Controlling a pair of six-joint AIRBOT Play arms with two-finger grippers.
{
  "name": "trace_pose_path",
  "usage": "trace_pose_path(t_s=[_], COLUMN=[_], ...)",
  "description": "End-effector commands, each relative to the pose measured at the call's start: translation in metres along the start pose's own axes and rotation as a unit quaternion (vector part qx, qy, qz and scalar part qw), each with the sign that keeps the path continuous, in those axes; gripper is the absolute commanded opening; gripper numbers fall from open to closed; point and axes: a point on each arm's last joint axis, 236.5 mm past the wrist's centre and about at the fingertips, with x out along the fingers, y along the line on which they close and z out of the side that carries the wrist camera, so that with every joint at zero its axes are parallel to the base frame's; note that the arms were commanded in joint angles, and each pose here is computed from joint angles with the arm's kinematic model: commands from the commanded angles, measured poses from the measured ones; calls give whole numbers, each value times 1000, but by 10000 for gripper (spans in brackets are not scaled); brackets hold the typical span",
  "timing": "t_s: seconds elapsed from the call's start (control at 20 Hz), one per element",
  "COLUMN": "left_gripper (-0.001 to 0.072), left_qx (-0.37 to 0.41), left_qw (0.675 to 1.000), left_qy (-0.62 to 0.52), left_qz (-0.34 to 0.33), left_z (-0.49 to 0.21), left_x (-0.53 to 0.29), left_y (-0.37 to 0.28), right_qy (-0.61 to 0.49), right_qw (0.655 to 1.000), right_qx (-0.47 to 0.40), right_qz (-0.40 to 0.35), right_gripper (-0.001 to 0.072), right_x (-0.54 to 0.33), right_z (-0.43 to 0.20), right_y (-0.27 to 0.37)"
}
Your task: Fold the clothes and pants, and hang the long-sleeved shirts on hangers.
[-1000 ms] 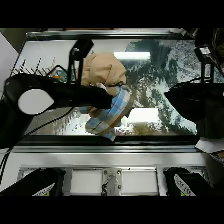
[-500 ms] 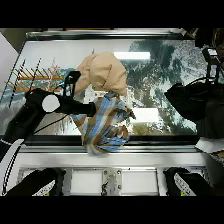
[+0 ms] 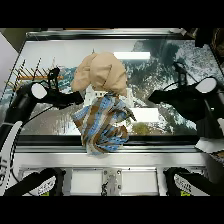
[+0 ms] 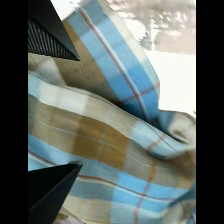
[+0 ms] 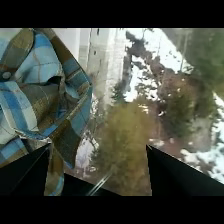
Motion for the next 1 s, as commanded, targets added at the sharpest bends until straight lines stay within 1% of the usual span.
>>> trace_pose_path(t_s=[0.0,0.15,0.3,0.45,0.5,0.6,0.65,0.7,0.75,0.8,0.85,0.95], left_gripper=[720,720,720,720,720,720,642,374,131,19,18,18], left_qx=[3,49,92,109,115,122,120,120,121,120,116,112], left_qw=[999,996,985,976,973,971,971,971,971,971,970,973], left_qy=[19,62,134,181,192,198,200,198,198,201,206,192], left_qz=[-41,-46,-51,-53,-54,-56,-56,-56,-56,-56,-55,-58], left_z=[23,28,5,-11,-15,-15,-15,-14,-13,-14,-16,-6], left_x=[43,79,111,133,137,142,143,142,141,140,138,122], left_y=[-15,-31,-43,-53,-57,-62,-65,-66,-67,-66,-64,-65], right_qy=[71,124,137,144,154,181,197,211,217,217,214,198], right_qw=[996,988,977,961,957,950,947,946,947,950,953,962], right_qx=[50,87,148,217,227,236,235,227,214,201,189,159], right_qz=[13,23,68,96,95,92,93,95,99,102,105,101], right_gripper=[647,648,648,645,632,628,560,394,224,75,21,20], right_x=[53,89,116,136,141,148,150,151,151,152,151,139], right_z=[-24,-45,-47,-46,-50,-63,-71,-78,-82,-83,-81,-67], right_y=[8,15,33,40,38,38,40,43,45,46,48,46])
